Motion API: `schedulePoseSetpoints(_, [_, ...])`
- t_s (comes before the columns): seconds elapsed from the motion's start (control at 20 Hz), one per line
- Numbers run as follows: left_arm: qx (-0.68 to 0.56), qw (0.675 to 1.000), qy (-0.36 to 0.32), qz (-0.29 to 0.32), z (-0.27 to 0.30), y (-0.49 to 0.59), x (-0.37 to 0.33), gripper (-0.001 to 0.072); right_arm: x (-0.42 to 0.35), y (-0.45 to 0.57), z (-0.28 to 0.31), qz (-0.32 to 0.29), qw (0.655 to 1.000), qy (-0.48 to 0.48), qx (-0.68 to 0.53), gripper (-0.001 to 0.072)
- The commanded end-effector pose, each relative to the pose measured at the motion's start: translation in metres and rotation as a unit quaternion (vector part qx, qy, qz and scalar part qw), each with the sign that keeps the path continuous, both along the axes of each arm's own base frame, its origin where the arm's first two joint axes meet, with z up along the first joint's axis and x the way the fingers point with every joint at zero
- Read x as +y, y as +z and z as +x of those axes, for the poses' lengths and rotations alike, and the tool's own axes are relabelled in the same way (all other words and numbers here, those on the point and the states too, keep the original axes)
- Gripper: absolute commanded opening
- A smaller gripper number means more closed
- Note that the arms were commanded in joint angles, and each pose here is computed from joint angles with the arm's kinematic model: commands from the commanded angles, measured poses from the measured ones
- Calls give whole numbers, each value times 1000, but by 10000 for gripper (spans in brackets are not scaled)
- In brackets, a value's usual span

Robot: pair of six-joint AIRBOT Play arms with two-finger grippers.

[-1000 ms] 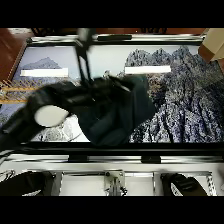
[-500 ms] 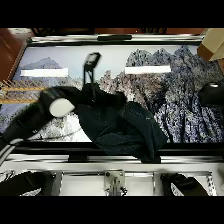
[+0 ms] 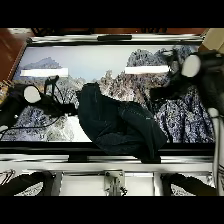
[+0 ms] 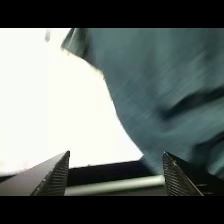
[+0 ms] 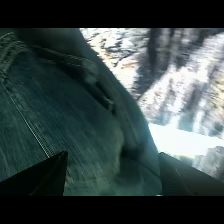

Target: Fold the shirts.

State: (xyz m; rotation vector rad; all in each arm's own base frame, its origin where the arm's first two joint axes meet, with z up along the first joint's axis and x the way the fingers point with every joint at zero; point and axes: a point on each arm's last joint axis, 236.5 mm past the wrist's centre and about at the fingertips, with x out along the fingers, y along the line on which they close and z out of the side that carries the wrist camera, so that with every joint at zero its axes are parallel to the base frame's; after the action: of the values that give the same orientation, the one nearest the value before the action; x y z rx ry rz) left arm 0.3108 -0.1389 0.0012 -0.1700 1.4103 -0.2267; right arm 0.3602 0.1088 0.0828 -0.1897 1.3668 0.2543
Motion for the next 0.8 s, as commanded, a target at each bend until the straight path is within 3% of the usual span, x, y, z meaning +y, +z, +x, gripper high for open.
schedulePoseSetpoints(0.0, [50,996,41,-58,-32,-56,-16,712,48,-60,13,7,996,83,43,686])
schedulePoseSetpoints(0.4, [25,993,52,-104,-32,-100,-75,702,87,-116,7,24,984,147,94,686])
schedulePoseSetpoints(0.45, [22,992,57,-110,-30,-102,-81,661,90,-119,5,32,984,145,101,686])
schedulePoseSetpoints(0.6, [10,991,64,-115,-23,-104,-85,348,96,-122,-3,46,982,136,123,684])
schedulePoseSetpoints(0.65, [7,991,66,-116,-21,-103,-85,198,96,-121,-5,48,982,136,126,652])
schedulePoseSetpoints(0.7, [6,991,67,-116,-19,-103,-83,129,97,-121,-5,49,981,136,126,457])
schedulePoseSetpoints(0.75, [4,991,68,-116,-18,-101,-82,128,97,-121,-5,49,982,134,126,171])
